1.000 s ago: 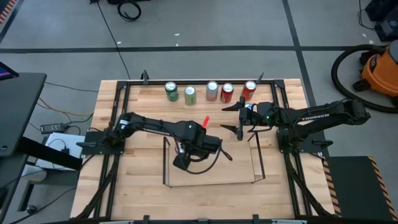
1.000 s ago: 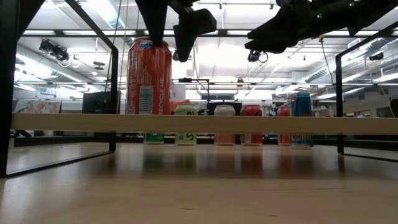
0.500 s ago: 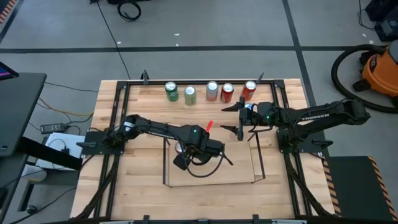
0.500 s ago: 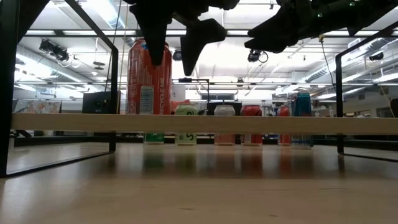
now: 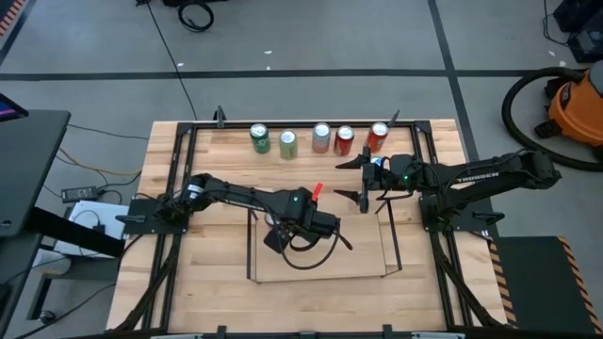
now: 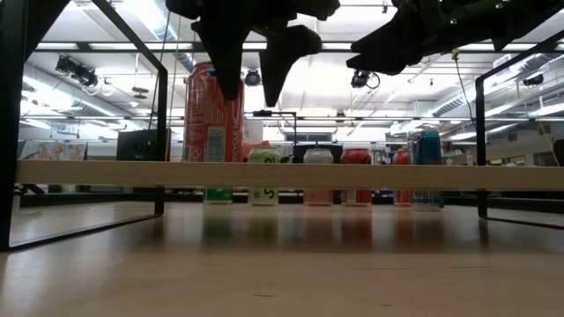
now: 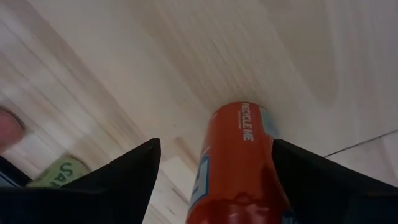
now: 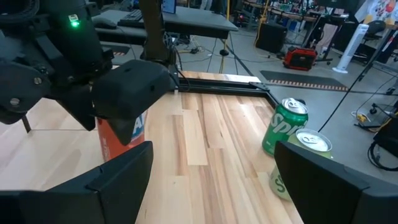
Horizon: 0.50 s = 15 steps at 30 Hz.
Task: Place canned beverage on shelf
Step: Put the bottom orange soda can on the shelf
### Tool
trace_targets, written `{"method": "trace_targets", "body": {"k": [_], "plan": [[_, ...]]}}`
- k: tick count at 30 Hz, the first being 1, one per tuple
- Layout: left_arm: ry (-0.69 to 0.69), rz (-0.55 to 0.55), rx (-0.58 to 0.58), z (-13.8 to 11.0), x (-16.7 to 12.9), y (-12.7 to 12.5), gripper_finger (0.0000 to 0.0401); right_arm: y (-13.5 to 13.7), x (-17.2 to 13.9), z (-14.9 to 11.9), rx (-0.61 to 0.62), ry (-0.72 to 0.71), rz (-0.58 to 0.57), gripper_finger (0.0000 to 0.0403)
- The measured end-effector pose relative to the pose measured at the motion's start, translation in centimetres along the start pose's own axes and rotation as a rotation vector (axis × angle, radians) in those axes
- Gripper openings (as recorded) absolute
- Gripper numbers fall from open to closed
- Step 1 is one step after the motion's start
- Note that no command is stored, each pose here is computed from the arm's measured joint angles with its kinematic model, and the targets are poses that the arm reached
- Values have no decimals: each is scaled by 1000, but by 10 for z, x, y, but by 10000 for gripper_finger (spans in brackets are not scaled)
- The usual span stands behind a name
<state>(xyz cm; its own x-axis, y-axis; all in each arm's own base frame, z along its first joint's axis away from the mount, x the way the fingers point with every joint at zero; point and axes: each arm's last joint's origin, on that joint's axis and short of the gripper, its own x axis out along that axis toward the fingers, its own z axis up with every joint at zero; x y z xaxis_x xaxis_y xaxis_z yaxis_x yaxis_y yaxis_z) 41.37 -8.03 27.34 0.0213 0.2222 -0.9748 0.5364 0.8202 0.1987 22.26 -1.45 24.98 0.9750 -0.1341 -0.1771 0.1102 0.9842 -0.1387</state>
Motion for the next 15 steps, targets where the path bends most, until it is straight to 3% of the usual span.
{"method": "trace_targets", "body": {"k": [5,12,15], "plan": [[-11,-19,-147,-2,0,7,318,0,0,0,0,0,0,347],[-139,-25,-334,-5,-14,33,318,0,0,1,5,-8,-2,347],[-97,-37,-402,-19,-15,47,318,0,0,1,5,-8,-2,347]]}}
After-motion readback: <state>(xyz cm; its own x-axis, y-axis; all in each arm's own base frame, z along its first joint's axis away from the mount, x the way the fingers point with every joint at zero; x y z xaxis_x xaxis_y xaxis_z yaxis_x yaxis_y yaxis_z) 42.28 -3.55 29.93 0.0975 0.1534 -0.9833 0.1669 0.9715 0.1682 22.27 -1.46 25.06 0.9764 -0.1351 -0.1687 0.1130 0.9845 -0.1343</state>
